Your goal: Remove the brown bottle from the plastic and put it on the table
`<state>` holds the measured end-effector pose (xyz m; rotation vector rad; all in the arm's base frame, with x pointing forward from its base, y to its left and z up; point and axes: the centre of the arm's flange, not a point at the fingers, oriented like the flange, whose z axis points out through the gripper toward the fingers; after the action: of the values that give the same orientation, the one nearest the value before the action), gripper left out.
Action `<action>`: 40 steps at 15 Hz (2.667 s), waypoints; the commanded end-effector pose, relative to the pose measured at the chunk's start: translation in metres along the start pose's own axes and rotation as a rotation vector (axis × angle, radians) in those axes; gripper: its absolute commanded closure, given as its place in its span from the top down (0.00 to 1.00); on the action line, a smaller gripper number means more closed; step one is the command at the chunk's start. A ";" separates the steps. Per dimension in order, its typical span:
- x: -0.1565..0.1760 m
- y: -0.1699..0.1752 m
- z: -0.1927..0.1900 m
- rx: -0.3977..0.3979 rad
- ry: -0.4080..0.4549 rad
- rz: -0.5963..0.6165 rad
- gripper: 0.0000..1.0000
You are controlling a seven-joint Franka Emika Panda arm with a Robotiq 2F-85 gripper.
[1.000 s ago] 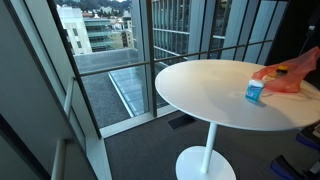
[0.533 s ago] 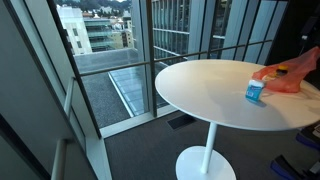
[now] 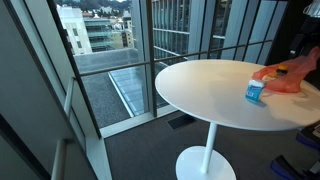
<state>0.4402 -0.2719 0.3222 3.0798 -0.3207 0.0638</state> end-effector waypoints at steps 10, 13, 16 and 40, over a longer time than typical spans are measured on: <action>0.012 0.012 0.064 0.013 -0.056 -0.035 1.00; 0.019 0.020 0.070 -0.003 -0.045 -0.019 1.00; 0.027 0.028 0.074 -0.009 -0.038 0.001 1.00; 0.069 0.040 0.104 -0.011 -0.017 0.206 1.00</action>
<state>0.4939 -0.3247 0.2262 3.0441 -0.5982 0.0342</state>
